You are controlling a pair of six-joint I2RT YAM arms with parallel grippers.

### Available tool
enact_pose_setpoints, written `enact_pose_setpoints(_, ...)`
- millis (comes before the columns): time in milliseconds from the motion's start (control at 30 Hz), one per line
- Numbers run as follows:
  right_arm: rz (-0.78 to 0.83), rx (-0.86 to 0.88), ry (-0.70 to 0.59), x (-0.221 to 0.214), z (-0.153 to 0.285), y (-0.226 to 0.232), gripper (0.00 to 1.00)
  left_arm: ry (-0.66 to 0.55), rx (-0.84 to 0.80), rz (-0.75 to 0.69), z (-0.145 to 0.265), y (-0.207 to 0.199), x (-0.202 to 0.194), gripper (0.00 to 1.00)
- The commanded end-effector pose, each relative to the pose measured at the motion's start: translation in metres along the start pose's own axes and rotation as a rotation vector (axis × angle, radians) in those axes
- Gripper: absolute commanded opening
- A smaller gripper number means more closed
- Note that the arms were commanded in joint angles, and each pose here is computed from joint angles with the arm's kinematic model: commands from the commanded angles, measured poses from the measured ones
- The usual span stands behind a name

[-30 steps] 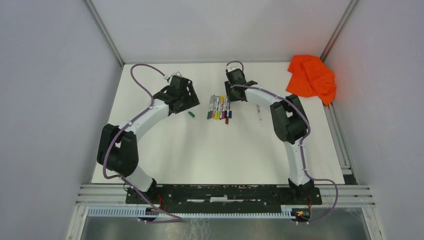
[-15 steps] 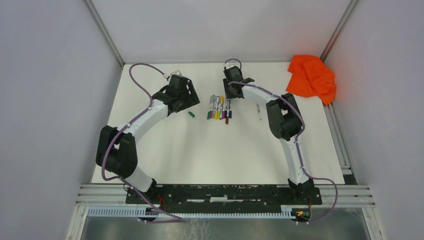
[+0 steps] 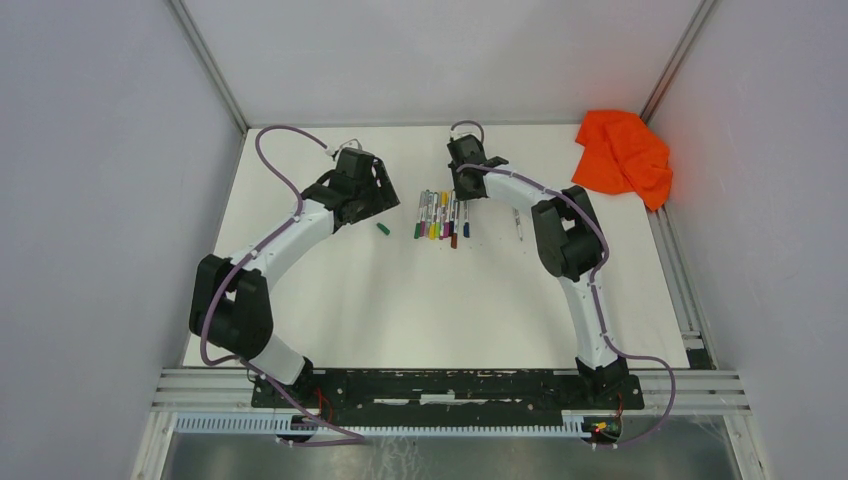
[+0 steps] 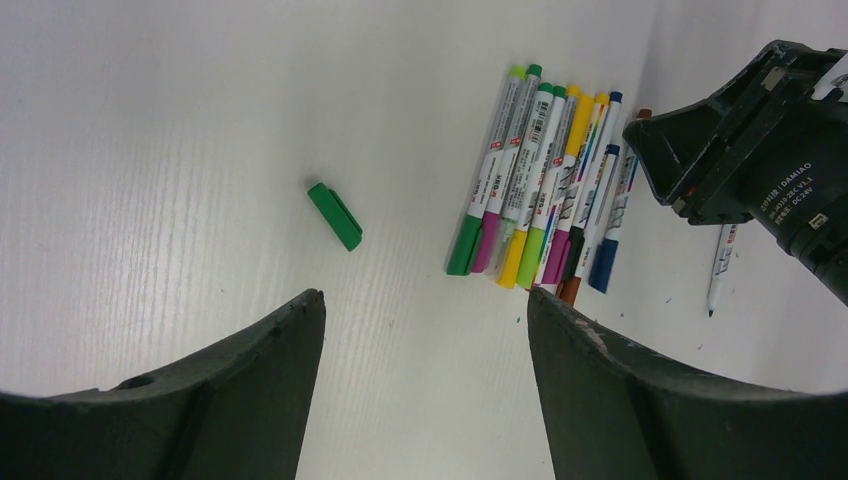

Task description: Open the pen caps

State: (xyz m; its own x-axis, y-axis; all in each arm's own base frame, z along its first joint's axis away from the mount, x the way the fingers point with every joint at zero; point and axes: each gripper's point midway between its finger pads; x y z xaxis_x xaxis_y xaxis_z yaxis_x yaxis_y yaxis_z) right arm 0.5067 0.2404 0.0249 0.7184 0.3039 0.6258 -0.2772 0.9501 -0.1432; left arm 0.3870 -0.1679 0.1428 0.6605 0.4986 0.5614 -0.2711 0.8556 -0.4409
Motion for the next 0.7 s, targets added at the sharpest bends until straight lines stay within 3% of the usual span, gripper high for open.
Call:
enact_pose_setpoints(0, -0.001, -0.023, 0.061, -0.024, -0.005, -0.002, 0.24, -0.037, -0.057, 0.03, 0.013, -0.014, 0.012, 0.79)
enact_pose_setpoints(167, -0.012, -0.019, 0.074, -0.036, -0.003, -0.002, 0.17, -0.026, -0.069, 0.032, 0.012, -0.017, 0.009, 0.79)
enact_pose_setpoints(367, -0.024, -0.007, 0.049, -0.039, 0.005, -0.008, 0.0, -0.029, -0.138, 0.014, 0.021, -0.028, 0.011, 0.79)
enact_pose_setpoints(667, -0.11, 0.183, -0.124, -0.018, 0.048, 0.003, 0.0, 0.048, -0.486, -0.037, 0.041, -0.072, -0.021, 0.77)
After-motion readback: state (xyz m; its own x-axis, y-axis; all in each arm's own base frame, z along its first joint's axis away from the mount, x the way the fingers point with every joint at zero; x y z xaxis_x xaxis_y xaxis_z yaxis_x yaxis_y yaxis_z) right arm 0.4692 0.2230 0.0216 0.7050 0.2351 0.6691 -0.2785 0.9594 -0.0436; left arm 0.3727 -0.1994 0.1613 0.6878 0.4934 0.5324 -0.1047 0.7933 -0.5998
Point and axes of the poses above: each gripper's point midway between its finger pads, its own z axis back along the fingers, its own y axis along the line the jaws close on, x = y × z, and after that the axes turned 8 degrees about z, right-handed
